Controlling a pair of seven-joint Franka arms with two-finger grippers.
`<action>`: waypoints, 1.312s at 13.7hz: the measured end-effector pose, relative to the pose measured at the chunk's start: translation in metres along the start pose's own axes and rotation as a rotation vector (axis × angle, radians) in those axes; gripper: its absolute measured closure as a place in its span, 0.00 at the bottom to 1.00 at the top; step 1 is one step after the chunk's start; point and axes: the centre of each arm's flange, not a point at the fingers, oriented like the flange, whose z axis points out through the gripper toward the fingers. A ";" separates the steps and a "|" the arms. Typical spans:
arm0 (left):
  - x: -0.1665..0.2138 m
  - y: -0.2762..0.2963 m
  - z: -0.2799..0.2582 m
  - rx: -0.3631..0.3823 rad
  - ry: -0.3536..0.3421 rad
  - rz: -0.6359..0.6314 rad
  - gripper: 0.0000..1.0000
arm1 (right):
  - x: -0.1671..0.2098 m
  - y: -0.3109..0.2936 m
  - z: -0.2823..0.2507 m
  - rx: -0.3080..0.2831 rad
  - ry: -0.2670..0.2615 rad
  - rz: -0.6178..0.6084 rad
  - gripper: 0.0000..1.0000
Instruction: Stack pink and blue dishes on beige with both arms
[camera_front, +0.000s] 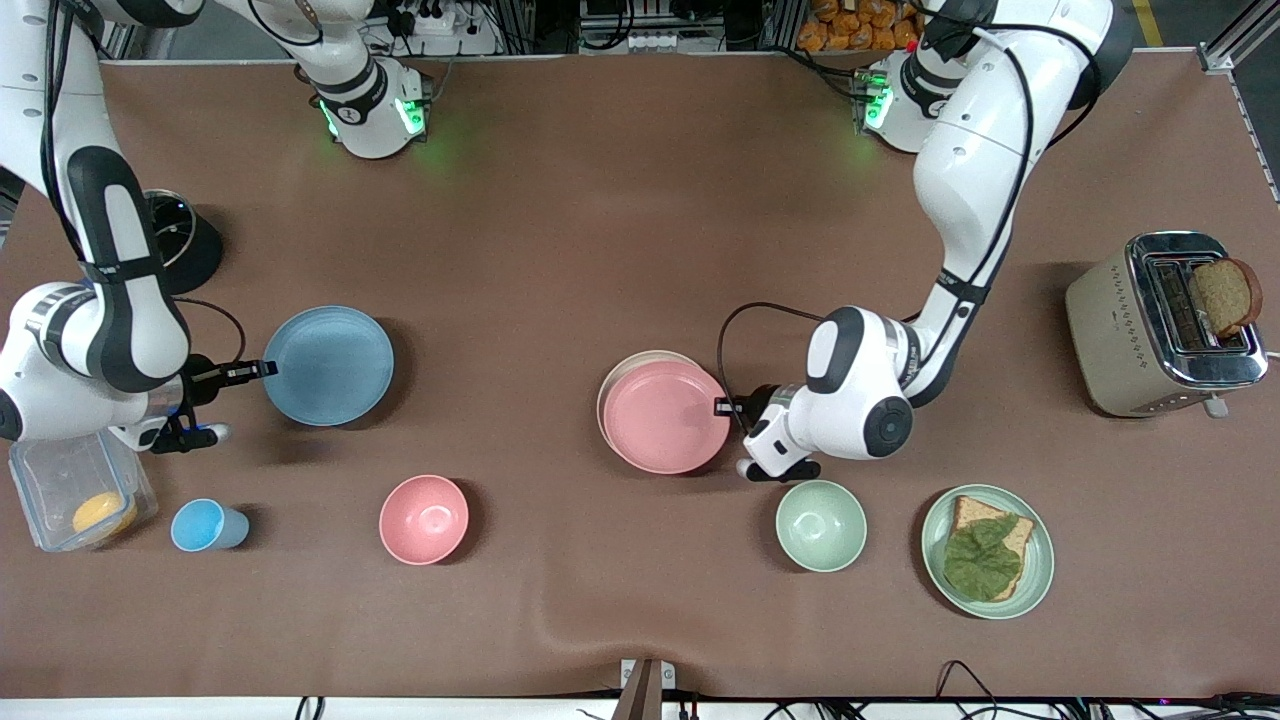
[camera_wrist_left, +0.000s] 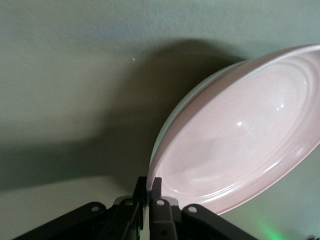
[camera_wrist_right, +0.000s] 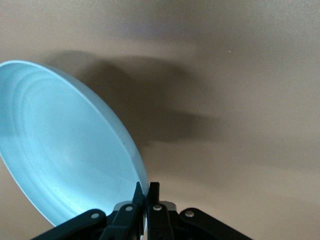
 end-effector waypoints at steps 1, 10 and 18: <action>-0.001 0.001 0.004 0.001 -0.003 0.002 0.94 | 0.001 -0.005 -0.003 0.001 -0.008 0.008 0.96; -0.006 0.028 -0.109 0.092 0.161 0.119 0.06 | 0.037 -0.177 -0.019 -0.057 -0.038 0.096 0.96; -0.018 -0.082 -0.319 0.344 0.420 0.051 0.00 | 0.040 -0.397 0.044 -0.020 0.018 0.094 0.96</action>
